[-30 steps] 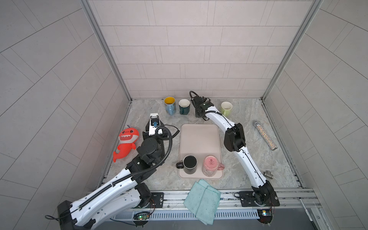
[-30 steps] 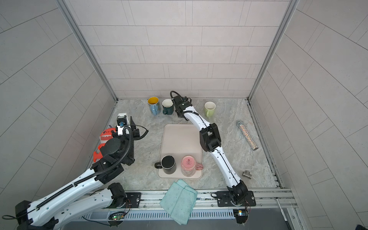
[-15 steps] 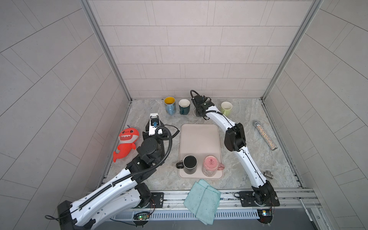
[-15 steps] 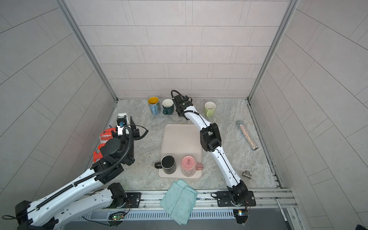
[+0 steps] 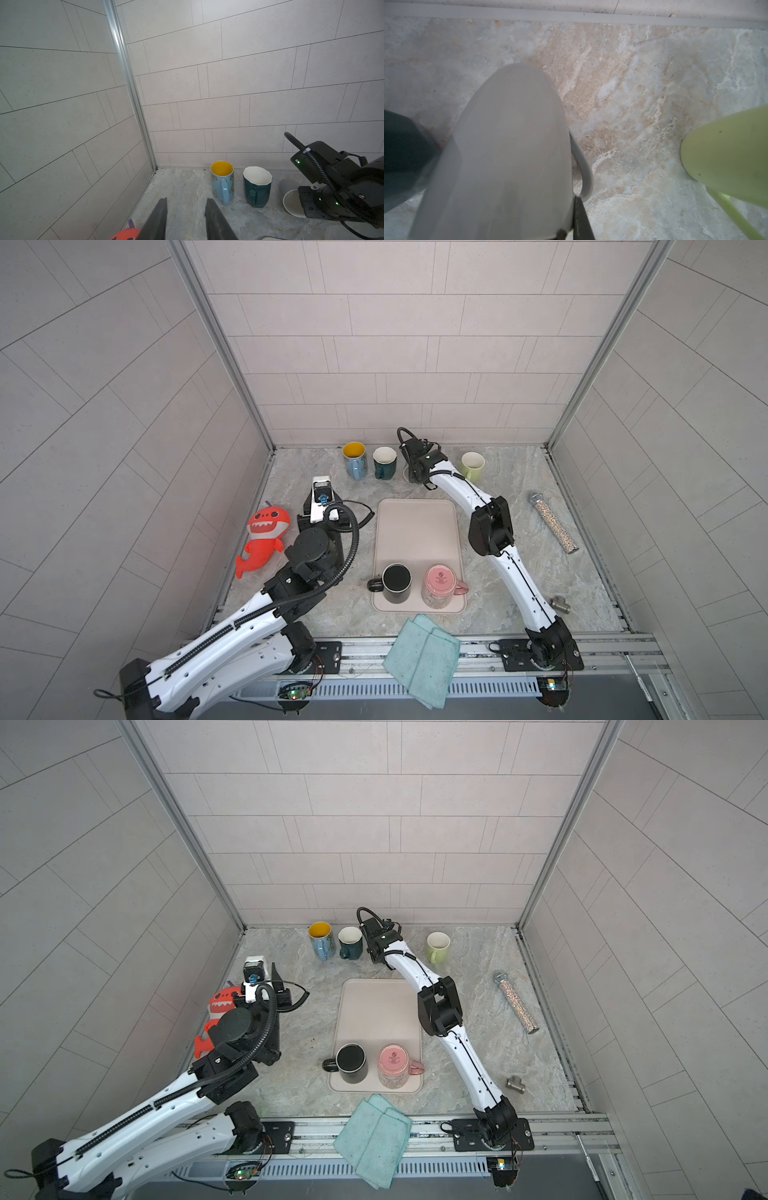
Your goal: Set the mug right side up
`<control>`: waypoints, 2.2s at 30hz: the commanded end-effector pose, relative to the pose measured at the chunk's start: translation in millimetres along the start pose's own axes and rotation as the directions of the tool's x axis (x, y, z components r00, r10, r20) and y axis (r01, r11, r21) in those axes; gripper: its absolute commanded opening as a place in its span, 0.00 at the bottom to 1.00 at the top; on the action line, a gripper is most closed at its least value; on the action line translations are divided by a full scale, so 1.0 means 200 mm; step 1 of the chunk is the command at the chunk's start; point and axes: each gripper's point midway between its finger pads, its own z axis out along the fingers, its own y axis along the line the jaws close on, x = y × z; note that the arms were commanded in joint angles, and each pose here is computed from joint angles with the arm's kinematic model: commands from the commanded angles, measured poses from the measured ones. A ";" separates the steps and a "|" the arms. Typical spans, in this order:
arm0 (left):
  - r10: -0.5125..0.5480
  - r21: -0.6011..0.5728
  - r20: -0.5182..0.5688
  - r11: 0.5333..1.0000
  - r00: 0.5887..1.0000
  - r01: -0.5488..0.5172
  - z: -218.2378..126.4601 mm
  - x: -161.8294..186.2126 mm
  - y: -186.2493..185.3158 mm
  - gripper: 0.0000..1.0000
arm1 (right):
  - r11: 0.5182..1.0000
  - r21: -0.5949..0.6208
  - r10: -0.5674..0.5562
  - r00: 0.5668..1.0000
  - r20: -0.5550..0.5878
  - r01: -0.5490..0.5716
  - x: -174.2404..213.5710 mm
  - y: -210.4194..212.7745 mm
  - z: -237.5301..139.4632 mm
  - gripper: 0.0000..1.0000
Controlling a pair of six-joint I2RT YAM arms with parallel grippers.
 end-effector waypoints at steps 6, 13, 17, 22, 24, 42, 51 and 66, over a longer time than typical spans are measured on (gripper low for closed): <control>-0.063 -0.012 0.024 0.998 0.998 0.063 -0.01 -0.06 0.05 0.35 | 0.999 -0.001 -0.036 0.998 -0.049 0.036 0.02 -0.05 -0.09 0.00; -0.068 -0.011 0.026 0.998 0.997 0.068 -0.01 -0.06 0.05 0.35 | 0.999 -0.010 -0.038 0.998 -0.047 0.037 0.00 -0.06 -0.12 0.00; -0.071 -0.011 0.026 0.997 0.997 0.072 -0.01 -0.06 0.06 0.35 | 0.999 -0.015 -0.039 0.998 -0.049 0.038 0.00 -0.06 -0.14 0.00; -0.078 -0.010 0.028 0.997 0.997 0.079 -0.02 -0.07 0.06 0.35 | 0.999 -0.035 -0.031 0.998 -0.055 0.029 -0.01 -0.06 -0.16 0.00; -0.081 -0.010 0.029 0.997 0.996 0.082 -0.02 -0.07 0.06 0.35 | 0.999 -0.043 -0.027 0.998 -0.059 0.025 -0.01 -0.06 -0.16 0.00; -0.092 -0.009 0.035 0.996 0.995 0.092 -0.03 -0.08 0.08 0.35 | 0.998 -0.068 -0.018 0.992 -0.124 0.009 -0.03 -0.18 -0.25 0.00; -0.102 -0.009 0.038 0.995 0.994 0.103 -0.03 -0.08 0.09 0.35 | 0.997 -0.079 -0.019 0.989 -0.149 0.008 -0.05 -0.23 -0.31 0.00; -0.113 -0.012 0.044 0.993 0.993 0.114 -0.04 -0.09 0.10 0.35 | 0.993 -0.117 -0.023 0.978 -0.210 -0.001 -0.03 -0.28 -0.39 0.00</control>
